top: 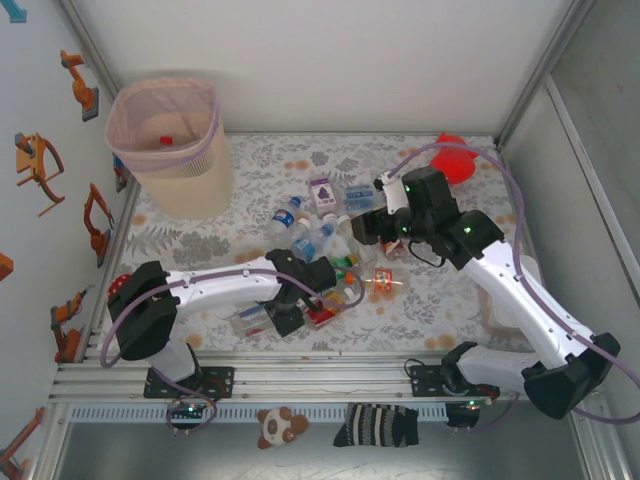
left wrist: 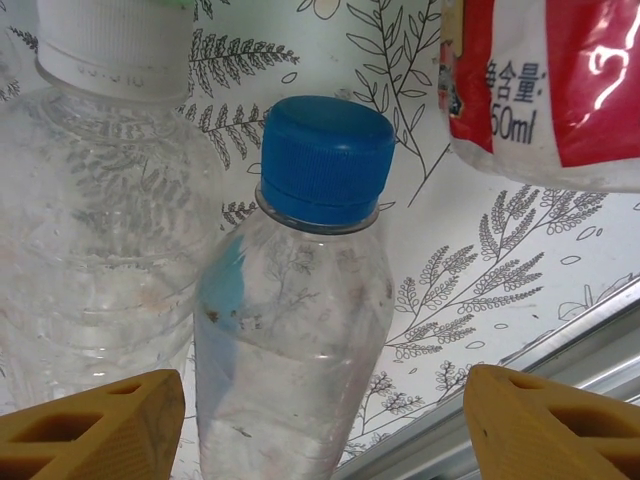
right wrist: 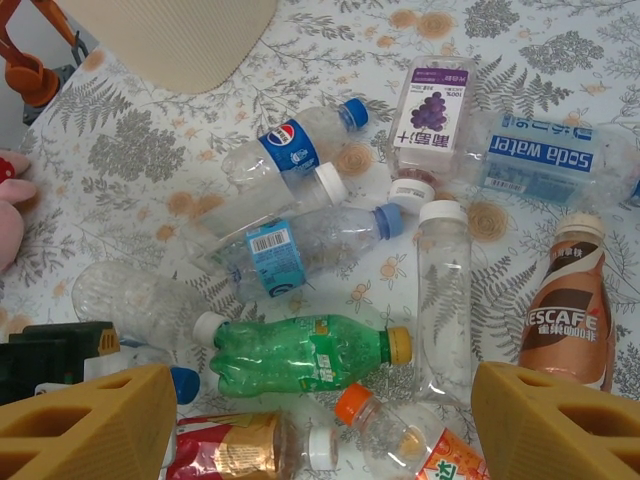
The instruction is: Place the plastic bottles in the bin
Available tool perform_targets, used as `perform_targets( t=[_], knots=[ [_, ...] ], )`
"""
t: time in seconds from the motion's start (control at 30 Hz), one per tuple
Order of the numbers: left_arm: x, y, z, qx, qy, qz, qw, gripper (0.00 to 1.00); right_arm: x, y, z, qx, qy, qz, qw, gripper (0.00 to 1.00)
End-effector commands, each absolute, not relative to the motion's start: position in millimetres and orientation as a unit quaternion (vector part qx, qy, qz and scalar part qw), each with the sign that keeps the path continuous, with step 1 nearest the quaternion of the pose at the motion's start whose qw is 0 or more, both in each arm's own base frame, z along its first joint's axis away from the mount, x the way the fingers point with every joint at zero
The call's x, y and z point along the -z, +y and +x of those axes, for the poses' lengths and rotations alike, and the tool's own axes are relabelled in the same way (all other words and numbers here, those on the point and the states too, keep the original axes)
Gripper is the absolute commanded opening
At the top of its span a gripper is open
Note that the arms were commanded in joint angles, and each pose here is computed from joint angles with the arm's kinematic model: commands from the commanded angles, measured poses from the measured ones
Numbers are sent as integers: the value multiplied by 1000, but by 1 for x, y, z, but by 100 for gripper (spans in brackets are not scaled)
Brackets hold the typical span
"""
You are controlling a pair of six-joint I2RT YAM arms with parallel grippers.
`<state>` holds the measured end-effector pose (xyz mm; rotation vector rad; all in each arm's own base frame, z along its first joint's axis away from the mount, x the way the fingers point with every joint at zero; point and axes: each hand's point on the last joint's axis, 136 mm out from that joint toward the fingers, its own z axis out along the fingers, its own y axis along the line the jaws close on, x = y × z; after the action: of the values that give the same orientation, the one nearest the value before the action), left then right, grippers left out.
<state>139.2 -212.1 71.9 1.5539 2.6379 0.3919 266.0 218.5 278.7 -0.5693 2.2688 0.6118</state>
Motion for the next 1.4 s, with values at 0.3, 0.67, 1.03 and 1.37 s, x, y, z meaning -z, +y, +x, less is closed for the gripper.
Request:
perform_targets(
  t=[0.3, 0.67, 1.03, 1.37],
  knots=[
    [-55, -203, 141, -154, 843, 515, -17, 71, -297, 215, 269, -241, 868, -215, 378, 77],
    [-43, -194, 145, -174, 845, 503, -48, 68, -295, 213, 266, -241, 869, -213, 376, 76],
    [-42, -195, 143, -166, 845, 505, -57, 56, -296, 209, 263, -238, 869, -209, 381, 76],
    [-82, -205, 153, -129, 856, 501, 24, 52, -302, 203, 259, -234, 868, -205, 388, 76]
  ],
)
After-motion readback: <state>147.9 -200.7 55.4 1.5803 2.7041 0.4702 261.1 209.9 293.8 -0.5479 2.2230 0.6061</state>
